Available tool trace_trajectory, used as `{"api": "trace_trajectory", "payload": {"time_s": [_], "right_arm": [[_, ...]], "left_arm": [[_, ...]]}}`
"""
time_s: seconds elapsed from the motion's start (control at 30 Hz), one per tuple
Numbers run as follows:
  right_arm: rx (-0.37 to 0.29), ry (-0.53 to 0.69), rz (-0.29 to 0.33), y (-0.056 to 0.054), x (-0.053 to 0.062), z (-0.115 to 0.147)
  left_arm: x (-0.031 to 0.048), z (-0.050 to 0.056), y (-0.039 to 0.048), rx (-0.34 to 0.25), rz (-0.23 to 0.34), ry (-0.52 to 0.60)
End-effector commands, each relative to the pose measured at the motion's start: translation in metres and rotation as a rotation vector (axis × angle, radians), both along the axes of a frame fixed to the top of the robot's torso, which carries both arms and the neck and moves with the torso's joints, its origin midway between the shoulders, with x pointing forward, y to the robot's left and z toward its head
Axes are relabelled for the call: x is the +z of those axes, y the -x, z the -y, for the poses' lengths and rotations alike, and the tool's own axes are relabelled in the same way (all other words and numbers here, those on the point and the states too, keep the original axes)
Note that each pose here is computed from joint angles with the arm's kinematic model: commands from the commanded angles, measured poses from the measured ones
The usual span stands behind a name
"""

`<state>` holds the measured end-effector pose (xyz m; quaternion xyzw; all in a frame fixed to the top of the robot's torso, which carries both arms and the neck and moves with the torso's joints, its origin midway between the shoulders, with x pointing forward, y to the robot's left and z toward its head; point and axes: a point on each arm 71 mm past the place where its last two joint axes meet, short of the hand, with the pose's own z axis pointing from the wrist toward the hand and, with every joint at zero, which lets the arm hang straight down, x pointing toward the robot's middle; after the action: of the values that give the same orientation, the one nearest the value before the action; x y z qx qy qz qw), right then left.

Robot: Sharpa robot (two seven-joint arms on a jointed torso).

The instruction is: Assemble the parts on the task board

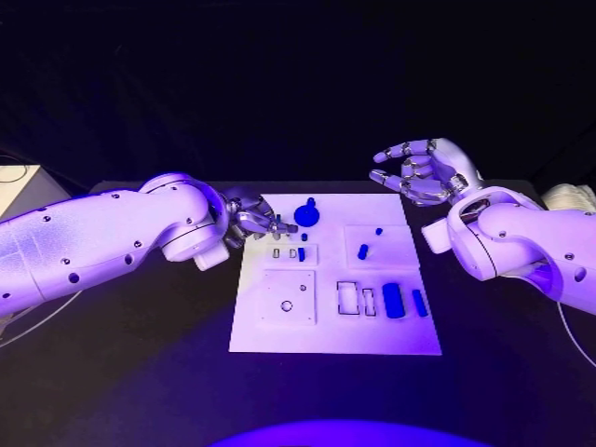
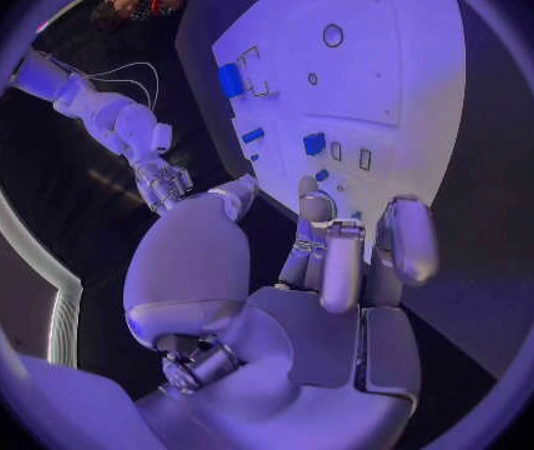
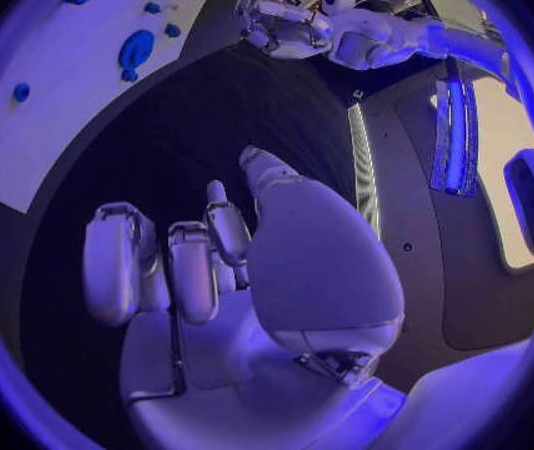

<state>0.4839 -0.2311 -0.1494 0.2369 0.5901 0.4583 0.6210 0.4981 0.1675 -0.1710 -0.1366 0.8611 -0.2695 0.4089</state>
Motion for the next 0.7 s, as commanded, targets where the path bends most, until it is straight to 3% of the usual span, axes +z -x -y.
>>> {"api": "trace_trajectory", "payload": {"time_s": [0.03,0.37,0.7], "right_arm": [[0.012,0.018,-0.019,-0.001,-0.001,-0.001],[0.007,0.026,-0.022,-0.003,-0.003,-0.002],[0.032,0.054,0.016,-0.004,-0.002,-0.007]], "left_arm": [[0.0012,0.004,-0.0059,-0.011,0.01,-0.078],[0.0034,0.027,-0.0164,-0.091,-0.035,-0.136],[-0.0044,0.042,-0.0224,-0.16,-0.114,-0.204]]}}
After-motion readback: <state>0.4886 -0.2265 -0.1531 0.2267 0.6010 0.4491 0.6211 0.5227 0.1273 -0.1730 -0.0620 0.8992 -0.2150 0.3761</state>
